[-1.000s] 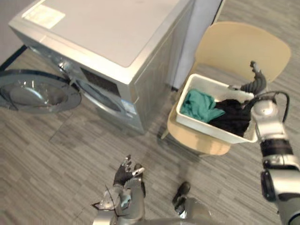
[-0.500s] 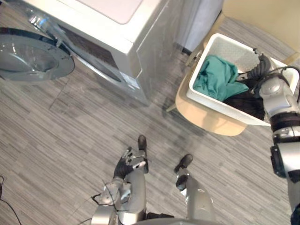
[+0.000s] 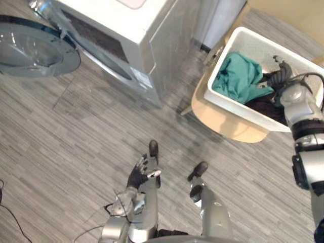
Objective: Pick up the laundry basket with both hands and put the clothes into the washing machine.
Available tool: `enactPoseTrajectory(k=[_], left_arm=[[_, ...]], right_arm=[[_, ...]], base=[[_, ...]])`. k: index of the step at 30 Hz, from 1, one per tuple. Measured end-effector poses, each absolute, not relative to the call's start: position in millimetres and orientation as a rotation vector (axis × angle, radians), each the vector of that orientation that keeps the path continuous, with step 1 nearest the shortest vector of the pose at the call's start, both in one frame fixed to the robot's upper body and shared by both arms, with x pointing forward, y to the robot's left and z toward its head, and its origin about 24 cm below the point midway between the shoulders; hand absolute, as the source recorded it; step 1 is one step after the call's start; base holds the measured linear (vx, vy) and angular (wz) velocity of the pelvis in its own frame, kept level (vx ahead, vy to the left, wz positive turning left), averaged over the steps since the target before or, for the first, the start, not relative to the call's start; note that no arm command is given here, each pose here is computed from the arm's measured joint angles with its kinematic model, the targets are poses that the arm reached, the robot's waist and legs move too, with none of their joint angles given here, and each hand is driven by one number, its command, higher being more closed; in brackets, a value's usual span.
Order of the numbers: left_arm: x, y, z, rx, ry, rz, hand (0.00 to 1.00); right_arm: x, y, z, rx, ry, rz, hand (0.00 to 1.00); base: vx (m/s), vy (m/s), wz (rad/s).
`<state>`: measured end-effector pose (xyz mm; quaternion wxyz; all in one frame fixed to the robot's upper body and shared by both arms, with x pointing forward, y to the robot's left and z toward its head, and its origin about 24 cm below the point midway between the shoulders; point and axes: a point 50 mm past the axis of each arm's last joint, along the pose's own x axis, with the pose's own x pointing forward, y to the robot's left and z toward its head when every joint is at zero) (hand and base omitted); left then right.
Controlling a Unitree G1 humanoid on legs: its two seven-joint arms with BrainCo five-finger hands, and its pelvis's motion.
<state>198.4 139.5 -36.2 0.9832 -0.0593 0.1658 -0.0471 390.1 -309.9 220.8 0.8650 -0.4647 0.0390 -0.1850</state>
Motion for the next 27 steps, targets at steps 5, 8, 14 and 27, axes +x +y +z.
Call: enactPoseTrajectory(k=[5, 8, 14, 27], left_arm=[[201.7, 136.1, -33.7, -0.154, 0.313, -0.091, 0.0], [201.9, 133.4, -33.5, -0.173, 0.314, -0.095, 0.0], [212.1, 118.9, -21.7, -0.212, 0.258, -0.147, 0.0], [233.8, 85.1, 19.7, -0.318, 0.086, -0.248, 0.0]], right_arm=[[389.7, -319.6, 216.3, -0.937, 0.153, -0.413, 0.0], [390.9, -319.6, 217.0, -0.956, 0.174, -0.412, 0.0], [388.4, -328.7, 228.5, -0.942, 0.184, -0.45, 0.0], [384.7, -334.0, 259.1, -1.006, 0.084, -0.508, 1.0]], base=[[-0.01, -0.005, 0.1], [0.03, -0.016, 0.05], [0.02, 0.0, 0.1], [0.05, 0.022, 0.0]])
